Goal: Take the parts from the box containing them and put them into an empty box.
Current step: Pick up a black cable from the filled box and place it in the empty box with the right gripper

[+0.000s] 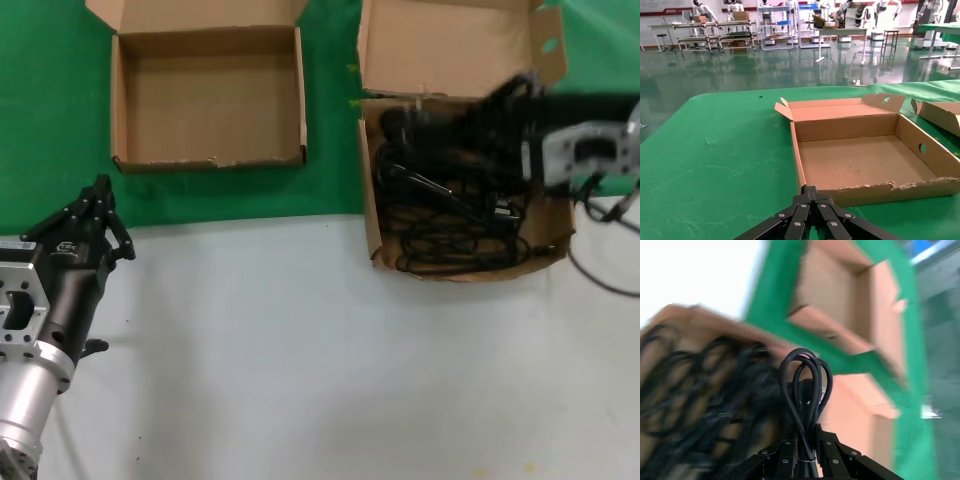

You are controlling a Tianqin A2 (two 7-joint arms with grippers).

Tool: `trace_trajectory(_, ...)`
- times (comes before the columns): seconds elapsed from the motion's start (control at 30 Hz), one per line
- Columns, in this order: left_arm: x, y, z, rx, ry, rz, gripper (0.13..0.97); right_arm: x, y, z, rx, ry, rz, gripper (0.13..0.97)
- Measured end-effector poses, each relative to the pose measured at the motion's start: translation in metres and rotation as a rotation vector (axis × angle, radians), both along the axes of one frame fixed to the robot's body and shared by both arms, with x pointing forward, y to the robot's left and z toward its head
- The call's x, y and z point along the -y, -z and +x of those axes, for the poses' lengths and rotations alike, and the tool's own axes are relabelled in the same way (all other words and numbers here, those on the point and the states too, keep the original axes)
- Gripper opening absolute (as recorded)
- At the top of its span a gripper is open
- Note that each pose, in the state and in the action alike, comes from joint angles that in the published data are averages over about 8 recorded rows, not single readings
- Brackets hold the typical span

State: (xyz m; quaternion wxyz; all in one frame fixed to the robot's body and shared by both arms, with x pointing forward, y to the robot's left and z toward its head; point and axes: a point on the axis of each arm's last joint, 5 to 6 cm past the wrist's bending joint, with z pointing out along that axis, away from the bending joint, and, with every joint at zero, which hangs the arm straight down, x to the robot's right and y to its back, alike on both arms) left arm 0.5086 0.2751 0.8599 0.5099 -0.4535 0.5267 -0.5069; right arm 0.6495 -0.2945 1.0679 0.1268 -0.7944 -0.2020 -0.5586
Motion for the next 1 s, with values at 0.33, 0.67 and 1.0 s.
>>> trace_trajectory(0.33,0.0,0.0,0.0,0.0,0.0,0.0,0.145,-0.042,-0.077,-0.019,0.128,-0.08,0.049,0.207)
trace_trajectory(0.67,0.0,0.0,0.0,0.0,0.0,0.0,0.145,-0.116,-0.097,-0.009,0.205,-0.198,0.074,0.206)
trace_trajectory(1.0,0.0,0.0,0.0,0.0,0.0,0.0,0.145,-0.173,-0.075,0.017,0.197,-0.258,0.122,0.206)
